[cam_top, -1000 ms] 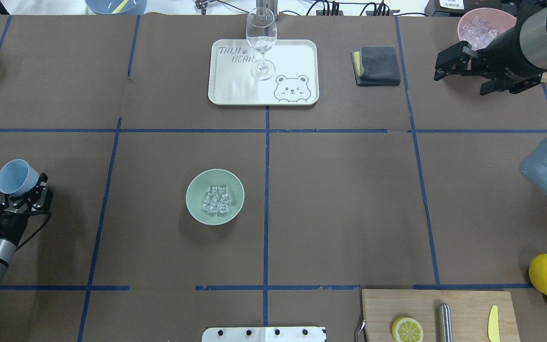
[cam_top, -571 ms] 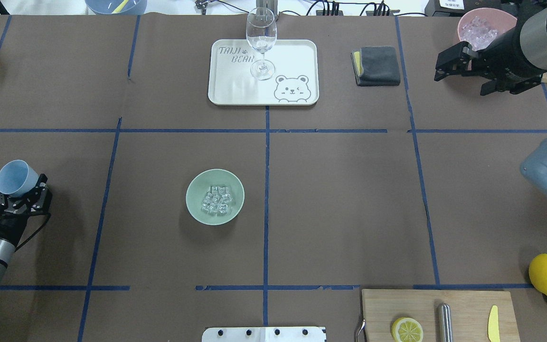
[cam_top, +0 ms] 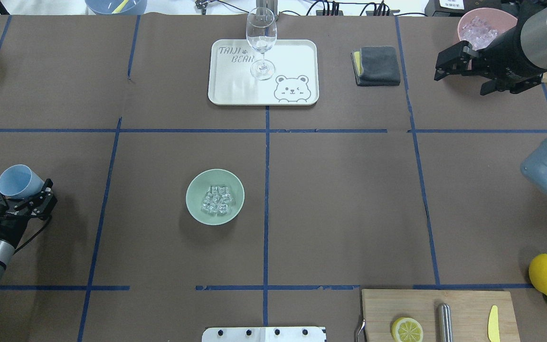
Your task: Pour ice into bowl
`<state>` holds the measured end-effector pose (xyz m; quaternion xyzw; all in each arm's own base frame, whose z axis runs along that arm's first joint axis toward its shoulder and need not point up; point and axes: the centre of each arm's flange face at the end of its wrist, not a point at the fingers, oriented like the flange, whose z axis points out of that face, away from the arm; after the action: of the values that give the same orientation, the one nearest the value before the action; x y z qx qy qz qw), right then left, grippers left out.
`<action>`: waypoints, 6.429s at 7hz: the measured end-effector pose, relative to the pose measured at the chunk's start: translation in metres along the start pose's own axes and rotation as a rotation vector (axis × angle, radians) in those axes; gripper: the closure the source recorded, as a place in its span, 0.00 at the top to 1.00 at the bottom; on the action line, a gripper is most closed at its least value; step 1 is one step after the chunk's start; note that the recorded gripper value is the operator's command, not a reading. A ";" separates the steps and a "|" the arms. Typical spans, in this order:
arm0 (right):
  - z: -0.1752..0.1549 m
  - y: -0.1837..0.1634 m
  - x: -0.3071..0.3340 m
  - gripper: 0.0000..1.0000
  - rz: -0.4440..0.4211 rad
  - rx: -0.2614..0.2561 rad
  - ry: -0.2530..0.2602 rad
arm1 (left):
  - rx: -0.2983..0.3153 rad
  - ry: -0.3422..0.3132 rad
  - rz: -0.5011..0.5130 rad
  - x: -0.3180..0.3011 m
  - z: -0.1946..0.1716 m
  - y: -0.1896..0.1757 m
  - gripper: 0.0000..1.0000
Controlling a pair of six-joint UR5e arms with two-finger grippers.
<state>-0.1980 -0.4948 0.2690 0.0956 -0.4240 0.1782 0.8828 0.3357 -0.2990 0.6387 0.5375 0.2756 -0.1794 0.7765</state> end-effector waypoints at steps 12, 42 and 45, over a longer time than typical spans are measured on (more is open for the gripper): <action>0.027 0.040 -0.056 1.00 -0.016 -0.120 -0.048 | -0.685 0.526 0.501 -0.120 -0.078 -0.108 1.00; 0.109 0.042 0.138 0.00 -0.318 -0.296 0.008 | -1.015 0.170 0.126 -0.238 0.090 -0.375 1.00; 0.130 0.044 0.209 0.00 -0.355 -0.340 0.049 | -1.041 0.256 0.053 -0.254 0.047 -0.337 1.00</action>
<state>-0.1880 -0.4474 0.5144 0.0143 -0.4032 -0.0514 0.9136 -0.0460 -0.4683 0.5617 0.1058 0.4070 0.0676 0.9048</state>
